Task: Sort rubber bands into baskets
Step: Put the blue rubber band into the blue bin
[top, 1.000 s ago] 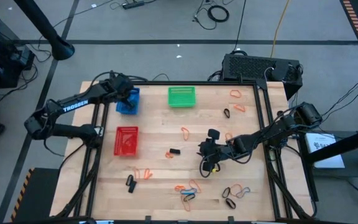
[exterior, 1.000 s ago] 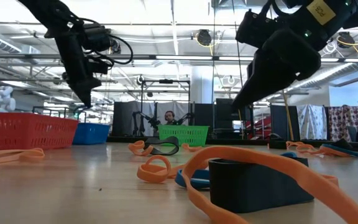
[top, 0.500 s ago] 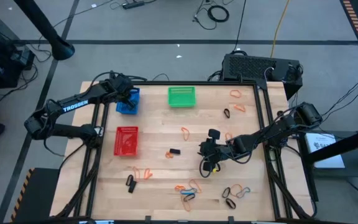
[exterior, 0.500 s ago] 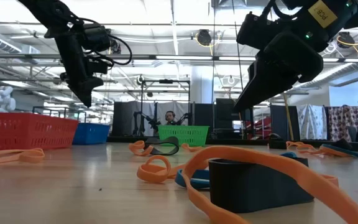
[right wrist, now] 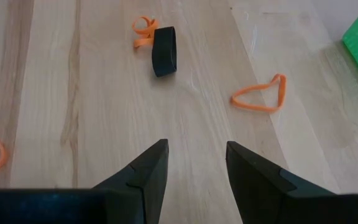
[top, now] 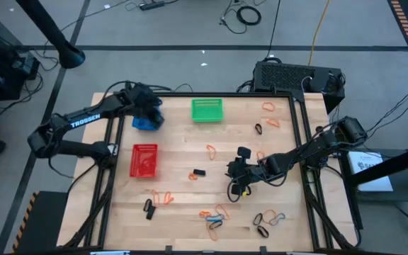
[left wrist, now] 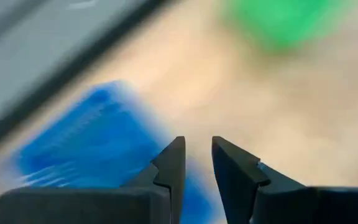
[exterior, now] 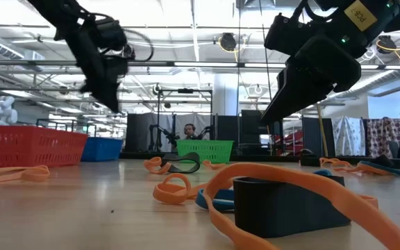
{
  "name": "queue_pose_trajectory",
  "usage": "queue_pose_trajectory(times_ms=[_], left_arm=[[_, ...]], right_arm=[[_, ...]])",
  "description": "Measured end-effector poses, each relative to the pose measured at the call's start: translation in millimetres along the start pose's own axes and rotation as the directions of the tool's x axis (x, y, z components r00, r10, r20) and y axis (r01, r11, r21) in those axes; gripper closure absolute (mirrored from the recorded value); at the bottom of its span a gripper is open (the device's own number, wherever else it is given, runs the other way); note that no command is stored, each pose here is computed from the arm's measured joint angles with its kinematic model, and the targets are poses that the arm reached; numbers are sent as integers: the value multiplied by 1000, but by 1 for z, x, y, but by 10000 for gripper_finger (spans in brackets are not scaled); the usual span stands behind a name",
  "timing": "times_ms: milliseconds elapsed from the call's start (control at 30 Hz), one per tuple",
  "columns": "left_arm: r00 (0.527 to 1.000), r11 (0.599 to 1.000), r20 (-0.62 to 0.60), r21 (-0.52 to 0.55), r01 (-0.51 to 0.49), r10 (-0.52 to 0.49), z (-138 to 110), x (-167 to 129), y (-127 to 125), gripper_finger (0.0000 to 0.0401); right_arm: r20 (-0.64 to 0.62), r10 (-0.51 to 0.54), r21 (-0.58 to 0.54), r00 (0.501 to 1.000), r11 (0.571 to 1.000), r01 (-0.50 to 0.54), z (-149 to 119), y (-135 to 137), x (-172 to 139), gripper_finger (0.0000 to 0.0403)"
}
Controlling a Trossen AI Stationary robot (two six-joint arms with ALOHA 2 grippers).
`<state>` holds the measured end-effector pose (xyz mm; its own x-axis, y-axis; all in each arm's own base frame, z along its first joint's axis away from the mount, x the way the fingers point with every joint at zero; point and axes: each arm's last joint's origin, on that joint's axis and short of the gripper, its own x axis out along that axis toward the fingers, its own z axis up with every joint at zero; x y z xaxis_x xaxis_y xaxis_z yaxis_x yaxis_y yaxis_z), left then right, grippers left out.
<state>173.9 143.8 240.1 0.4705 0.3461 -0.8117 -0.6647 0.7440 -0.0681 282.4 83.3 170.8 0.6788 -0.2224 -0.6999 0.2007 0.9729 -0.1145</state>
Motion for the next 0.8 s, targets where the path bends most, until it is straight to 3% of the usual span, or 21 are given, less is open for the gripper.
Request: queue_pose_trajectory(times_ms=[100, 233, 400, 533, 667, 800], left_arm=[[967, 966, 31, 63, 250, -253, 3, -1, -29, 315], [891, 883, 83, 200, 425, -447, 3, -9, -85, 315], [700, 683, 146, 429, 591, -699, -12, -35, -164, 315], [610, 560, 119, 558, 612, -784, -43, -48, -217, 315], [598, 517, 107, 636, 573, -794, -81, -41, -262, 315], [567, 496, 141, 680, 541, -812, -113, -15, -300, 315]], right_arm=[[0, 0, -3, 1000, 1000, 0, 0, 0, 0, 248], [1, 0, -2, 1000, 1000, 0, 0, 0, 0, 248], [1, 0, 4, 1000, 1000, 0, 0, 0, 0, 248], [1, 0, 6, 1000, 1000, 0, 0, 0, 0, 248], [-2, -1, 19, 1000, 1000, 1, 0, 0, 0, 248], [-14, 1, 17, 1000, 1000, -1, -1, 0, 0, 248]])
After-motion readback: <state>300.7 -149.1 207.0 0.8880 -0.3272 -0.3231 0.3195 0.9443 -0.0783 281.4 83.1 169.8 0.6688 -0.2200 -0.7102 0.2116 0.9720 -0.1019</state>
